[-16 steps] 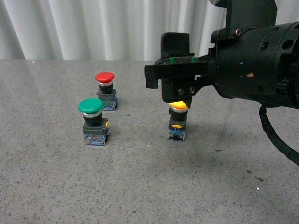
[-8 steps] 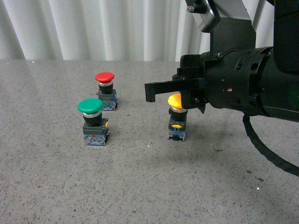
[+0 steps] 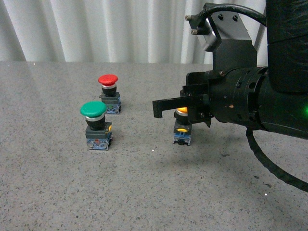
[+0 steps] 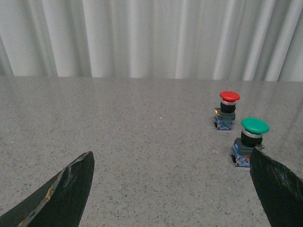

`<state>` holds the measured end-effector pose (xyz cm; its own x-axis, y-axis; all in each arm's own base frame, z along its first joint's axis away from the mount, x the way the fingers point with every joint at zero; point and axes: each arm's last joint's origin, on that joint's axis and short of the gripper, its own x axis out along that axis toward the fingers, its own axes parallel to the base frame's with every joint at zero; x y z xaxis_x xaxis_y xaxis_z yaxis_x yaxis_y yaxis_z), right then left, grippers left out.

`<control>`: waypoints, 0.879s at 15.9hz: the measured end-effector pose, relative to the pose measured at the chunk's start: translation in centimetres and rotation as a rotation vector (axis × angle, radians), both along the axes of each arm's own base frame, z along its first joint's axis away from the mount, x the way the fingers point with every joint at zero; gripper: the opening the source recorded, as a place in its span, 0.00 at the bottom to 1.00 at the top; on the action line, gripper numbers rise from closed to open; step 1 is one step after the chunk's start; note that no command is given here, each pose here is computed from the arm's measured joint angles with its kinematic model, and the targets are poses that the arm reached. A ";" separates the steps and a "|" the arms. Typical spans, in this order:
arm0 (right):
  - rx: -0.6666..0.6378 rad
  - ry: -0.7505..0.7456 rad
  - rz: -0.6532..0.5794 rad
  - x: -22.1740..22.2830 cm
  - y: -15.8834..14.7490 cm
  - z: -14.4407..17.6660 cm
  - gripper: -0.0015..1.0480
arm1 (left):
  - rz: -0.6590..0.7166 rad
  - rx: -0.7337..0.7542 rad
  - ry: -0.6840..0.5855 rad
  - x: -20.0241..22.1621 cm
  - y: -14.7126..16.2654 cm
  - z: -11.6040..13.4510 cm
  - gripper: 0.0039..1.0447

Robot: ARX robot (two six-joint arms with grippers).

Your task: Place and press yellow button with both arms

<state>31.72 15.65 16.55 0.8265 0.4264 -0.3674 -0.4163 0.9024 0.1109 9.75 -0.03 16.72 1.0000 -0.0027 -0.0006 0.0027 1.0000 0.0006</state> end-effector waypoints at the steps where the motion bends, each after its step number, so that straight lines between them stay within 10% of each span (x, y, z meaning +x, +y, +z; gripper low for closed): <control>1: -0.001 0.002 -0.003 0.0 -0.1 -0.1 0.02 | 0.000 0.000 0.000 0.0 0.0 0.0 0.94; 9: -0.031 0.015 0.041 0.1 -0.1 -0.8 0.02 | 0.000 0.000 0.000 0.0 0.0 0.0 0.94; 14: 0.302 -0.291 0.032 -1.4 -1.0 5.5 0.02 | 0.000 0.000 0.000 0.0 0.0 0.0 0.94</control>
<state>30.31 14.69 22.04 0.8622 0.5059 0.0249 -0.4963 0.8338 0.2420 9.75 -0.03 16.72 1.0000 -0.0027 -0.0006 0.0027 1.0000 0.0006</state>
